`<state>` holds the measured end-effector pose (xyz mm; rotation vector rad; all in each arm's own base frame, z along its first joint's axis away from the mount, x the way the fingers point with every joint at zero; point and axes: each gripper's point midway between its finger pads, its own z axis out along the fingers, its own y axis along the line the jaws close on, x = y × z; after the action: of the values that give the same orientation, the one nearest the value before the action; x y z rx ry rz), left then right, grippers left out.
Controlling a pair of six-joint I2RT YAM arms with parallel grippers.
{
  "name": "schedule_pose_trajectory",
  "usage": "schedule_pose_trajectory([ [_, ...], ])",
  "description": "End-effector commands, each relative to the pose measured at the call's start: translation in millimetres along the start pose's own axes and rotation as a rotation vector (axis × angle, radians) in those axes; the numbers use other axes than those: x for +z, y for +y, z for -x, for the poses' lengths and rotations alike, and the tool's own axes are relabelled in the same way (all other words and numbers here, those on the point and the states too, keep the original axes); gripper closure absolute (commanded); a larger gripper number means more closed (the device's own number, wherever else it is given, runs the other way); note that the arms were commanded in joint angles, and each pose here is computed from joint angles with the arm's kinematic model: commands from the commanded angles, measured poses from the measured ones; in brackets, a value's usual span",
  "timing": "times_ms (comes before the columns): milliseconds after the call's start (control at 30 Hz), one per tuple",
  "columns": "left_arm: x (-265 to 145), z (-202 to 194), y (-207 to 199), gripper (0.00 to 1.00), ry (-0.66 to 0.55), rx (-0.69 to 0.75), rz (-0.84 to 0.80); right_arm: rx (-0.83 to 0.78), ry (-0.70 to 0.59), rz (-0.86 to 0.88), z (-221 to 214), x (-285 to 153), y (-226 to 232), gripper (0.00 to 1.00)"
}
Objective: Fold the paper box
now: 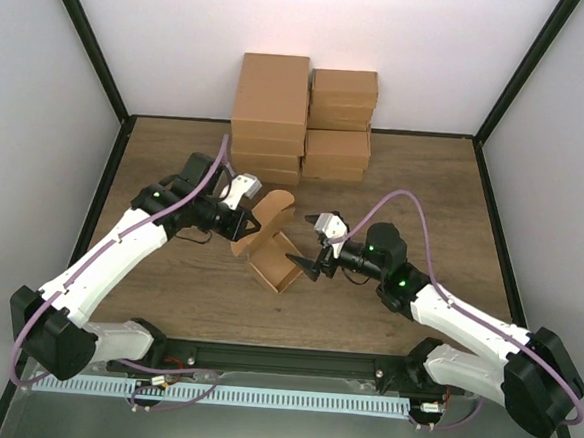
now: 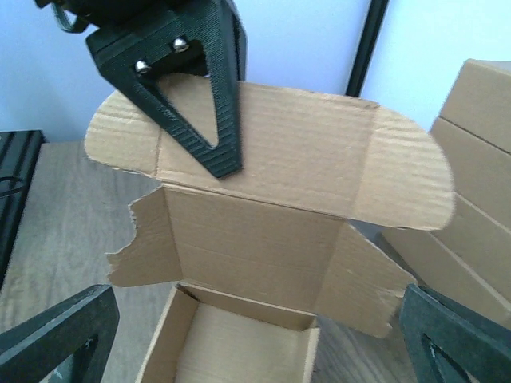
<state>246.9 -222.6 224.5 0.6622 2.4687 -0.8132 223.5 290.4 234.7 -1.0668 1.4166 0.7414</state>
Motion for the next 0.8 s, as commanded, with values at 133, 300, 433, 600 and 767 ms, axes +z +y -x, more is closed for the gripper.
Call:
schedule_pose_trajectory([
  [133, -1, -5, -34, 0.96, 0.016, 0.063, -0.124, 0.037, -0.011, 0.043, 6, -1, 6, 0.0],
  [300, 3, -13, -34, 0.96, 0.04, 0.069, -0.096, 0.084, 0.019, 0.034, 11, -4, 4, 0.0],
  [433, 11, -20, -40, 0.96, 0.076, 0.081, -0.099, 0.136, 0.034, 0.036, 14, -9, 6, 0.0],
  [600, 19, -31, -51, 0.96, 0.118, 0.142, -0.068, 0.238, 0.066, 0.003, 13, -14, 2, 0.0],
  [767, 20, -36, -54, 0.96, 0.128, 0.176, -0.05, 0.249, 0.06, 0.012, 14, -23, 8, 0.0],
])
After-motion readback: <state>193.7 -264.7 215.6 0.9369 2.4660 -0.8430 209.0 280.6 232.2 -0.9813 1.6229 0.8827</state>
